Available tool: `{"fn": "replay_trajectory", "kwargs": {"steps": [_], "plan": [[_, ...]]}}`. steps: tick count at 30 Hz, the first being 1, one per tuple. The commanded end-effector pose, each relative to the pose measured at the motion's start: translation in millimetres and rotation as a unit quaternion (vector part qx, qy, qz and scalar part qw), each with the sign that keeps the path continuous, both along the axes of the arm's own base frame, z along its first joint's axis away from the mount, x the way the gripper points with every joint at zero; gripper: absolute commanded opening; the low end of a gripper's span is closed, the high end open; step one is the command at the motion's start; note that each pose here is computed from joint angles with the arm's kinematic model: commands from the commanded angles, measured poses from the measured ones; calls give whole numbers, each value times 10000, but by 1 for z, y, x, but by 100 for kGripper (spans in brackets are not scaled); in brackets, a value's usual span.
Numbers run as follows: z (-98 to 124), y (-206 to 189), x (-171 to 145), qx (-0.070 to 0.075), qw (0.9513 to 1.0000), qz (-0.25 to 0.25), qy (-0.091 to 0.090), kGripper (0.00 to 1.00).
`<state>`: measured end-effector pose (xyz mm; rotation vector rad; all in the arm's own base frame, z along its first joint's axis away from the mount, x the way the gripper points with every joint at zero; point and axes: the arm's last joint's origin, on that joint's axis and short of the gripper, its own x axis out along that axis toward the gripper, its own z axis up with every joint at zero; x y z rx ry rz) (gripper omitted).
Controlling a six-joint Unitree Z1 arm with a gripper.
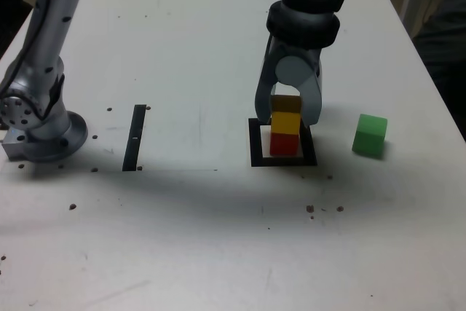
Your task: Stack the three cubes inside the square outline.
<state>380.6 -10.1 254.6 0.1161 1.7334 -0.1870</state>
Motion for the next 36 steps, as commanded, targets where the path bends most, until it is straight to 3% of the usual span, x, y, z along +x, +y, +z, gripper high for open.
{"fn": "replay_trajectory", "kwargs": {"steps": [1,3,14,28,31,36], "plan": [[-4,1,0,-15,10000,5,38,95],[-5,1,0,-18,10000,9,50,99],[-1,2,-4,38,10000,2,15,100],[52,17,-19,765,9966,-11,-314,100],[64,18,-14,832,9955,-102,-441,100],[73,18,6,815,9944,-297,-596,100]]}}
